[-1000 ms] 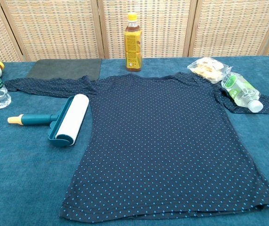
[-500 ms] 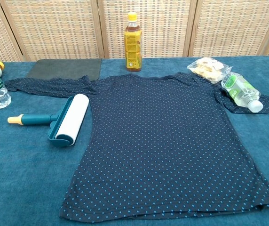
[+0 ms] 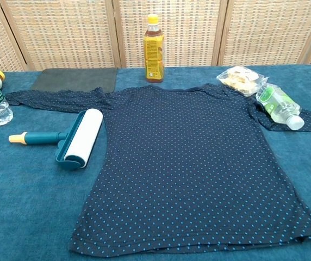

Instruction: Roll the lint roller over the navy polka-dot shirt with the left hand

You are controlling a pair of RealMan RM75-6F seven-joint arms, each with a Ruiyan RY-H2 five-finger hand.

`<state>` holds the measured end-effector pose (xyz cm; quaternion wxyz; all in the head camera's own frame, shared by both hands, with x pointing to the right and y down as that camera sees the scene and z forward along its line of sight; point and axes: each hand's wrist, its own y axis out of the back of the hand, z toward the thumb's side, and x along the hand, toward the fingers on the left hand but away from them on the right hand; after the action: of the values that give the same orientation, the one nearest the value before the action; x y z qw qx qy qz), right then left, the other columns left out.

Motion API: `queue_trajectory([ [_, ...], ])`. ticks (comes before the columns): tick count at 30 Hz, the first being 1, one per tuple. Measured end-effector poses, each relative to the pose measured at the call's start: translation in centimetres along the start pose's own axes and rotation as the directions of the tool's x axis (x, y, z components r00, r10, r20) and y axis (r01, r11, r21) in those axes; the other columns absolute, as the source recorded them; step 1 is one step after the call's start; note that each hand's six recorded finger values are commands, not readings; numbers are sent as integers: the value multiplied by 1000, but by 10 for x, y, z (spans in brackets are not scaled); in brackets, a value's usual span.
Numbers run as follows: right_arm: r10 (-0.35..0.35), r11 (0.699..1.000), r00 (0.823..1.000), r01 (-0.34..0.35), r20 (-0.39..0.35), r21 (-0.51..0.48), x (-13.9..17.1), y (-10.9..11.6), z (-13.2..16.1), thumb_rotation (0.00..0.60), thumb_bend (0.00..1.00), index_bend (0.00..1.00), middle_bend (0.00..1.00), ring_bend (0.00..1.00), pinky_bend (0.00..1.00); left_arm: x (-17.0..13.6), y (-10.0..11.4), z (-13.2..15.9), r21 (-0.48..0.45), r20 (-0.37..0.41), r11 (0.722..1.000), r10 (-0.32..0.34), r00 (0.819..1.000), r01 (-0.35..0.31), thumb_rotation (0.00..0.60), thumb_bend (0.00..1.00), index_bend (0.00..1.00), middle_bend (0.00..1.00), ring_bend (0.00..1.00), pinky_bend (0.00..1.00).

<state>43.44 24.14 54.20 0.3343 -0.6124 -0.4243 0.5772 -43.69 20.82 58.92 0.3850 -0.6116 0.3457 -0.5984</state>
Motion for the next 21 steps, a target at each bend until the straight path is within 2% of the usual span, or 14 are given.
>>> queue_trajectory([
  [4, 2, 1000, 1000, -2, 2, 2, -1, -1, -1, 600, 81, 0, 0, 0, 0, 19, -2, 7, -28, 32, 999, -26, 999, 27, 600, 7, 34, 670, 577, 589],
  [7, 4, 1000, 1000, -4, 4, 4, -1, -2, -1, 600, 81, 0, 0, 0, 0, 35, -5, 13, -47, 56, 997, -66, 996, 68, 600, 92, 126, 784, 662, 651],
  [13, 5, 1000, 1000, -5, 9, 7, -2, -3, -2, 600, 80, 0, 0, 0, 0, 75, -10, 22, -49, 89, 985, -160, 983, 164, 600, 136, 299, 890, 744, 699],
  [17, 4, 1000, 1000, -5, 15, 6, -3, -3, -4, 600, 80, 0, 0, 0, 0, 101, -11, 27, -41, 92, 976, -209, 974, 214, 600, 145, 358, 927, 771, 717],
  [21, 0, 1000, 1000, 0, 21, 3, -4, -2, -7, 600, 81, 0, 0, 0, 0, 124, -10, 34, -3, 93, 971, -237, 967, 239, 600, 254, 378, 933, 778, 718],
])
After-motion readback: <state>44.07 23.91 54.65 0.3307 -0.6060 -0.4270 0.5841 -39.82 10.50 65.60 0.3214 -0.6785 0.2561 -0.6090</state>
